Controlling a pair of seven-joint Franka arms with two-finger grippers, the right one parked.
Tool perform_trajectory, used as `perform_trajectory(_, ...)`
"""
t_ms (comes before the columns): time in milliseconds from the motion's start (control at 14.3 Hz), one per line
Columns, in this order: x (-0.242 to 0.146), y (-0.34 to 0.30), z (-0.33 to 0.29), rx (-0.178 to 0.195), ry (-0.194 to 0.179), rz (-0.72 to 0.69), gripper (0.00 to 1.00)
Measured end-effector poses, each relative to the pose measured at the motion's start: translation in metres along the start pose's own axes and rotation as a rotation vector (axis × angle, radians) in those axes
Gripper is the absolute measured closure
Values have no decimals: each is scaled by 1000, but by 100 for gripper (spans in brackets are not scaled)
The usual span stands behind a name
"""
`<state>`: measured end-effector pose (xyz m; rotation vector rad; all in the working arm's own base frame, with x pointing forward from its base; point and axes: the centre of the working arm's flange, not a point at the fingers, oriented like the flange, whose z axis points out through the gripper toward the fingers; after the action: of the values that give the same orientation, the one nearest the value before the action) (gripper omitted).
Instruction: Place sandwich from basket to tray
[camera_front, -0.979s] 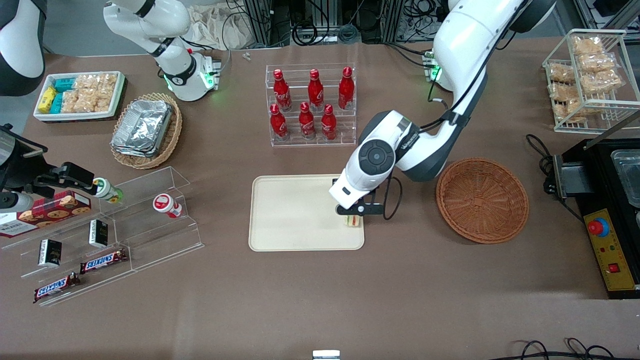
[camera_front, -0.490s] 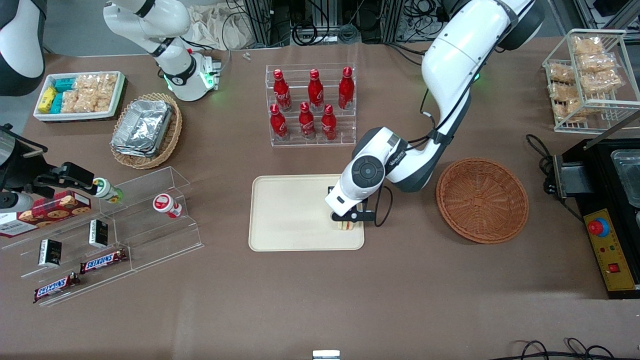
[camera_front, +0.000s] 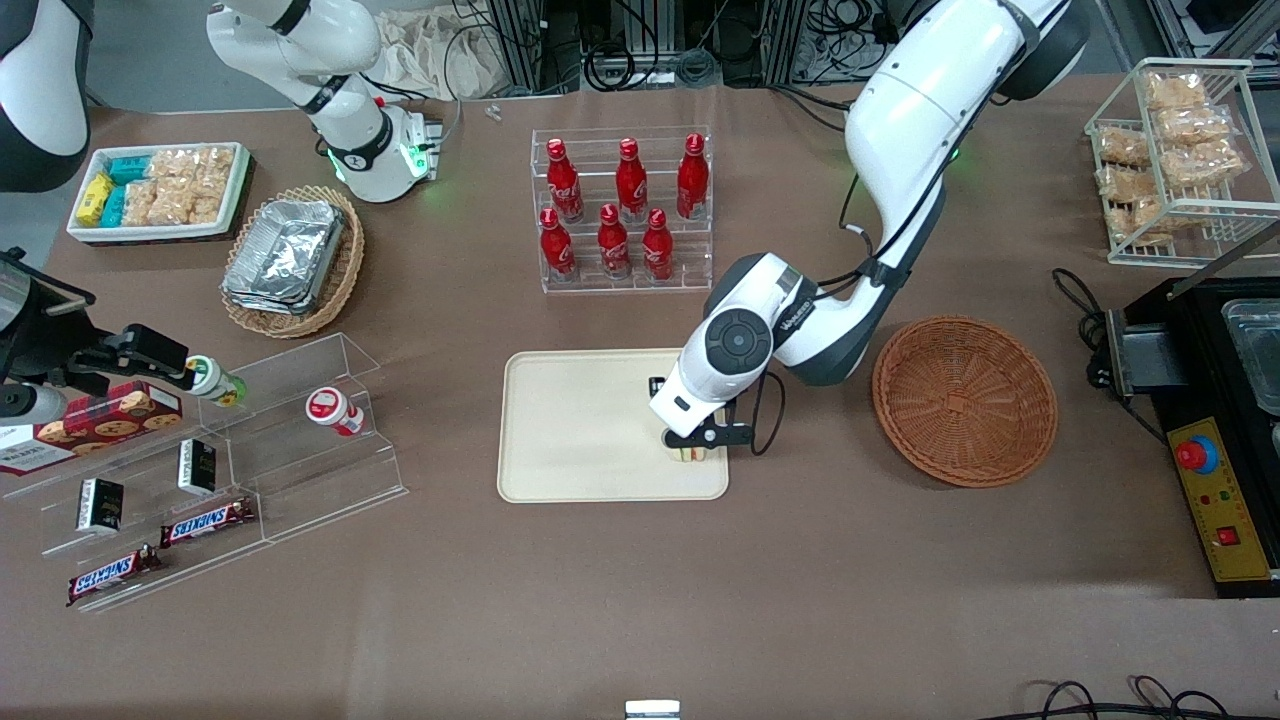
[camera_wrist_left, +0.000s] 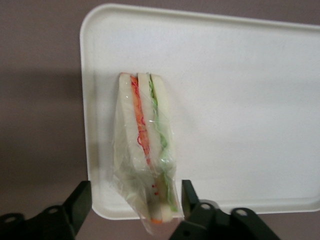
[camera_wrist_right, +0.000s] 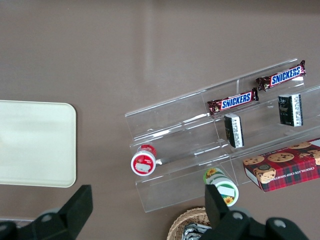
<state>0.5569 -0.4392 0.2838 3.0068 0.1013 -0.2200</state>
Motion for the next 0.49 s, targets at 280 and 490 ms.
perform_trajectory(280, -11, -22, -94, 61, 1, -26, 0)
perform_trajectory(490, -15, -65, -167, 103, 2, -80, 0)
